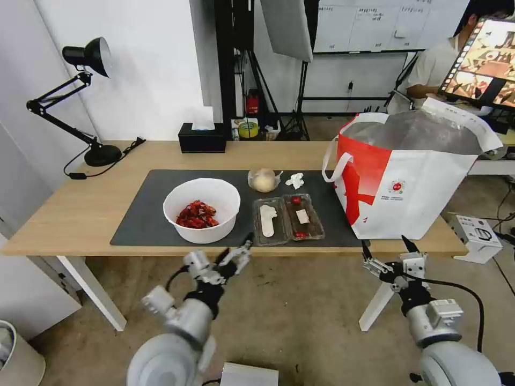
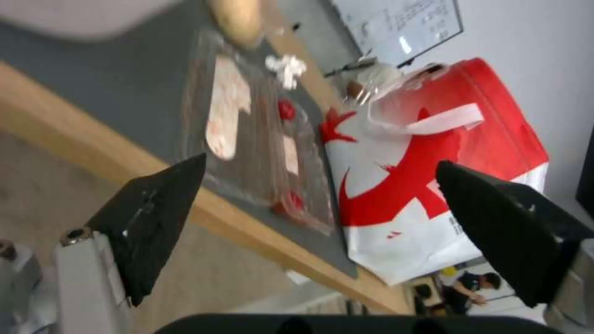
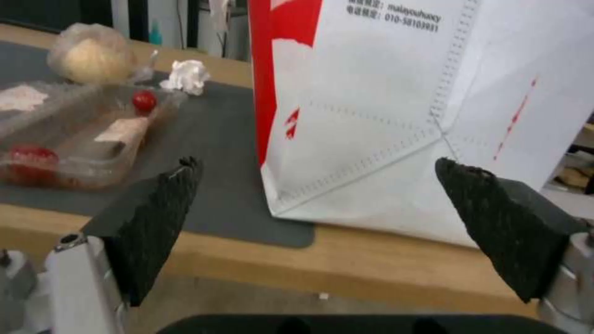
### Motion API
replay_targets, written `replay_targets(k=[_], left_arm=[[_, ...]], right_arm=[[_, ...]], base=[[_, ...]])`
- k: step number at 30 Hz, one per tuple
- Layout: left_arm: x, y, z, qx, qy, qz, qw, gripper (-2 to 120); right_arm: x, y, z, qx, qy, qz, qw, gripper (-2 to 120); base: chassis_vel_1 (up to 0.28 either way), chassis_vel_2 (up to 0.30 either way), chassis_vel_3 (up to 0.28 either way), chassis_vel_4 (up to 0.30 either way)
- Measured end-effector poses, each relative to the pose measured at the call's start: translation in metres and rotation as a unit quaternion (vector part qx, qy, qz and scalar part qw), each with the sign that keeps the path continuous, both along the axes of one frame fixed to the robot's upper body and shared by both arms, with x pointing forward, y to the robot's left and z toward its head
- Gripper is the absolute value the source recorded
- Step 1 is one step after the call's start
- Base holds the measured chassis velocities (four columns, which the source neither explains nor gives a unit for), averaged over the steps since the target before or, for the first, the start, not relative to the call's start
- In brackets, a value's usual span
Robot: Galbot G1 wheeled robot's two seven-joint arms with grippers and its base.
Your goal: Pick up the trash from the table and place it into the takeout bag.
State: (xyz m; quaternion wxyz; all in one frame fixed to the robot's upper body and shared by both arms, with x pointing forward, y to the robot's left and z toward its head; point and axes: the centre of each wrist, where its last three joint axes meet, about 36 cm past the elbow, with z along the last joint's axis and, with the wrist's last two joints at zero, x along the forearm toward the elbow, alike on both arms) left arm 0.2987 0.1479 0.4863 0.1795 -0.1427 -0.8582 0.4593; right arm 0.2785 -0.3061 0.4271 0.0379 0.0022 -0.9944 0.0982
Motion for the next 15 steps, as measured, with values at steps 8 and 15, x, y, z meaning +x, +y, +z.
replay_targets(k=[8,15], left_arm=[[0.032,-0.014,0.022,-0.032,0.065,0.002,0.9974,100],[0.037,-0.034,0.021,-0.044,0.093,-0.009,0.9947,100]], right_arm=[[-0.005,0.004,-0.005,0.001,0.003,-0.008,1.000,96],[-0.006,0.003,-0.006,0.000,0.004,-0.011,1.000,96]], base=[[0.000,0.000,0.000,0.000],[0.000,0.000,0.000,0.000]])
